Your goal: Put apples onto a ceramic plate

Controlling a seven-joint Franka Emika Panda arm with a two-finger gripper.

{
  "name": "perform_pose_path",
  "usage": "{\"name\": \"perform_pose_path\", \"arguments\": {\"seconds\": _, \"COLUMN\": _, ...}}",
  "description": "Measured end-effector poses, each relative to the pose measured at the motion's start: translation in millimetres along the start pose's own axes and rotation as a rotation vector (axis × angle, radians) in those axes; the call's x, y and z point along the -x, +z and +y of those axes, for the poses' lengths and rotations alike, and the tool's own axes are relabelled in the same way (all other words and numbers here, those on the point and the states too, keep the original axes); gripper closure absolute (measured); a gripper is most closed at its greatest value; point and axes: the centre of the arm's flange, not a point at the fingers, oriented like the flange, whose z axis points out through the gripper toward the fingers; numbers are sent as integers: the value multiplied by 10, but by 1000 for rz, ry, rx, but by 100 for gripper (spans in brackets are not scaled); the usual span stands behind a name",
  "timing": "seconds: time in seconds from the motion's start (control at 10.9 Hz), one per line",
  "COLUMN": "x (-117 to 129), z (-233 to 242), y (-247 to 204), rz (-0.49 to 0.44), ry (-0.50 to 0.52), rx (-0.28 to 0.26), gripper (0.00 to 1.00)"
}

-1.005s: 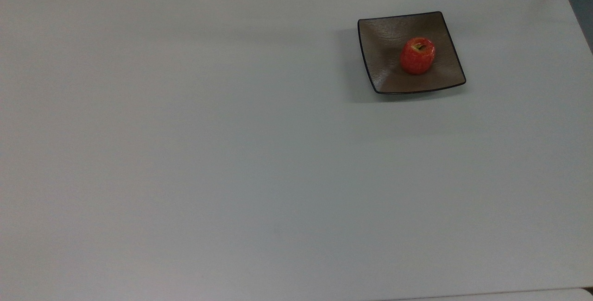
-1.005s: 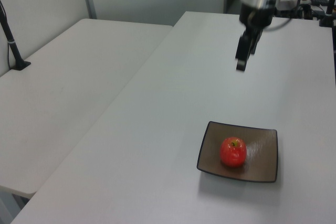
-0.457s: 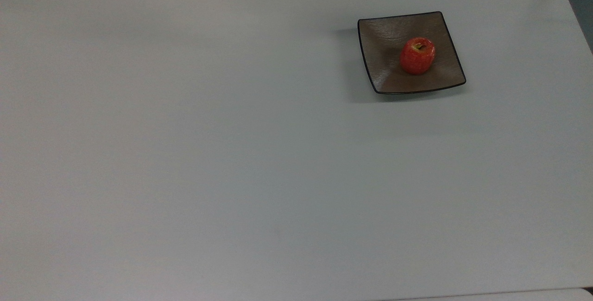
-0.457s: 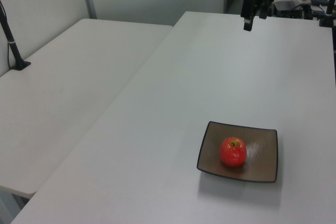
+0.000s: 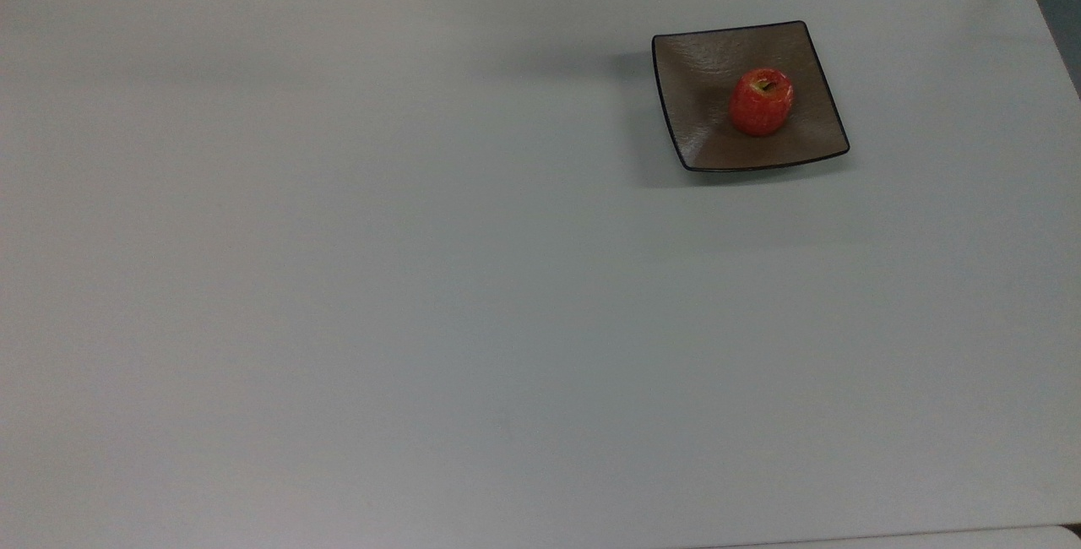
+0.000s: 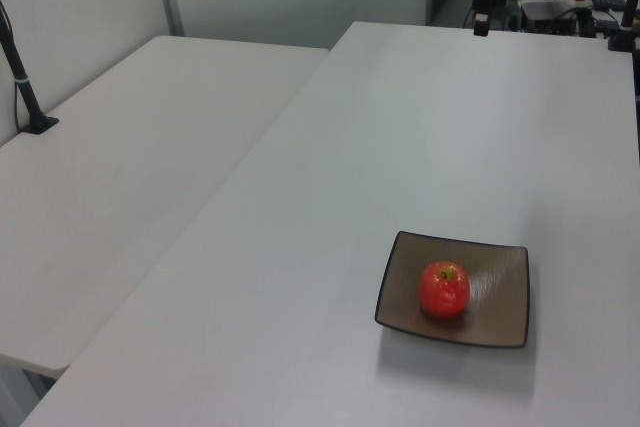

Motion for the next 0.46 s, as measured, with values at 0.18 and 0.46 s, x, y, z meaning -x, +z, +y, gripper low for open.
{"name": "perform_pose_path", "arguments": {"seconds": 0.18, "x": -31, "z": 66, "y": 3, "rz": 14, "ry": -94, "rx": -7, "gripper": 0}}
{"name": "perform_pose_path", "arguments": {"seconds": 0.46, "x": -75, "z": 123, "y": 46, "rz": 23, "ry": -133, "rx": -17, "gripper": 0}}
